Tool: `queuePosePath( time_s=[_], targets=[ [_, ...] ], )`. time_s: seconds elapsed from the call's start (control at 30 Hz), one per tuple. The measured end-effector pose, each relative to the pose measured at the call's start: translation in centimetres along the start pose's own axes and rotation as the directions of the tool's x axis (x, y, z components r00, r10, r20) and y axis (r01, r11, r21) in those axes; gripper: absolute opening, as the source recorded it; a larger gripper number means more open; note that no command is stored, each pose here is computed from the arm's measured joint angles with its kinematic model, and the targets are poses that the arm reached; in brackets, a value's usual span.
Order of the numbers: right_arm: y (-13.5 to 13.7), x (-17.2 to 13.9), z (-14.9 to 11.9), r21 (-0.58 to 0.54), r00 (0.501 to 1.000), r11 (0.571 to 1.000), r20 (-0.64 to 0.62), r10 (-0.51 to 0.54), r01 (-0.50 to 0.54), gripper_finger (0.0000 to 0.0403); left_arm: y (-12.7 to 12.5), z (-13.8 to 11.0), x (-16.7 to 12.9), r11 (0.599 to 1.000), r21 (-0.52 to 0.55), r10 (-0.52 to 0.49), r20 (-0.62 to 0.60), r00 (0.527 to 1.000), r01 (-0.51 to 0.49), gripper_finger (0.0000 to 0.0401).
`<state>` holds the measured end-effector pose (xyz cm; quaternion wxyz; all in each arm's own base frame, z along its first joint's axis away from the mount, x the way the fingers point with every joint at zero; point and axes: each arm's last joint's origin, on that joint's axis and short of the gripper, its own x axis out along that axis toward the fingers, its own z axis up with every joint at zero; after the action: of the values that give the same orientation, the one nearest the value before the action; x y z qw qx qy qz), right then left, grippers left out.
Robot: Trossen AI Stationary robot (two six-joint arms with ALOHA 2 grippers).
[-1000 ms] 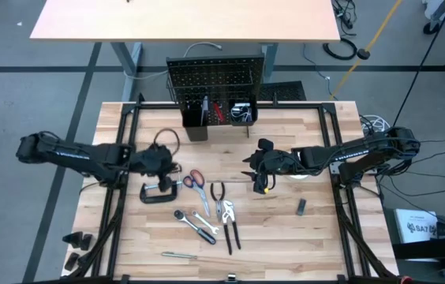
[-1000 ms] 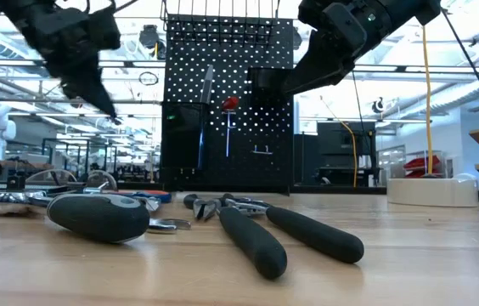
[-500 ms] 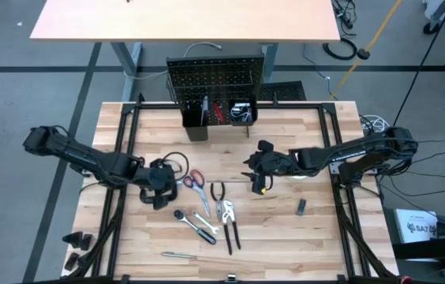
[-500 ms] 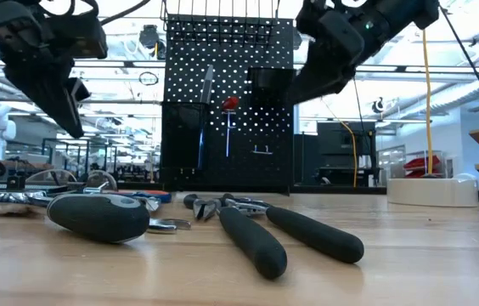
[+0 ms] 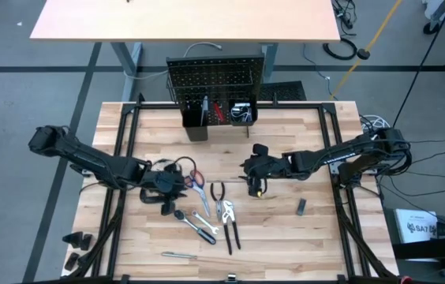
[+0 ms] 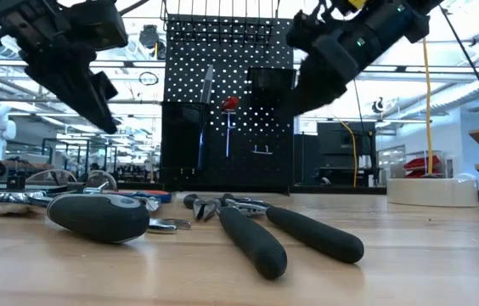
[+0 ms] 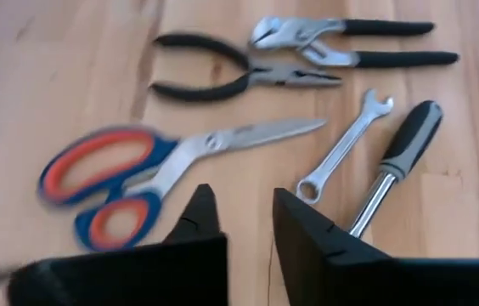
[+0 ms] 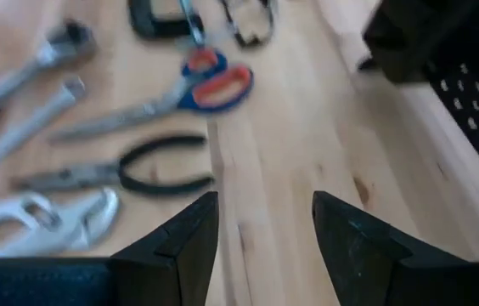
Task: Hang tools onto peg board
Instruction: Put the slip joint pliers on the left black bin on the peg board
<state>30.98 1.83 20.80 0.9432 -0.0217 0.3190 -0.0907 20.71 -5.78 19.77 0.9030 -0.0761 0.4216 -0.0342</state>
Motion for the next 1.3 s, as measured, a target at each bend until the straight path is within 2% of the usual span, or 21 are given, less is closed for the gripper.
queuePosePath(
  time_s=[0.17,0.4,0.6,0.7,0.93,1.13,1.3],
  targets=[
    [0.3,0.0,0.5,0.010,0.994,0.995,0.047,0.100,-0.100,0.0185,-0.8,0.8,1.9,0.990,0.137,-0.035,0.067,0.997,0.026,0.0093],
    [0.3,0.0,0.5,0.028,0.993,0.994,0.046,0.107,-0.108,0.0185,-1.9,0.8,4.2,0.938,0.346,-0.066,0.092,0.994,0.031,0.0103],
    [0.3,0.0,0.7,0.035,0.993,0.994,0.065,0.103,-0.106,0.0185,-1.9,1.8,5.6,0.945,0.327,-0.078,0.196,0.977,0.010,0.0103],
    [0.5,-0.1,0.7,0.033,0.992,0.993,0.072,0.108,-0.110,0.0185,-1.7,1.8,6.0,0.948,0.318,-0.071,0.194,0.978,0.006,0.0102],
    [0.5,-0.1,0.9,0.034,0.990,0.993,0.086,0.110,-0.113,0.0185,-1.5,1.8,6.2,0.925,0.379,-0.046,0.198,0.979,-0.033,0.0102],
    [0.5,-0.1,1.2,0.035,0.987,0.993,0.118,0.111,-0.116,0.0185,-0.4,2.6,6.2,0.901,0.424,-0.015,0.249,0.968,-0.095,0.0102],
    [0.5,-0.1,1.2,0.032,0.987,0.993,0.119,0.111,-0.115,0.0185,0.7,2.9,6.4,0.901,0.425,-0.017,0.242,0.970,-0.090,0.0102]
  ],
)
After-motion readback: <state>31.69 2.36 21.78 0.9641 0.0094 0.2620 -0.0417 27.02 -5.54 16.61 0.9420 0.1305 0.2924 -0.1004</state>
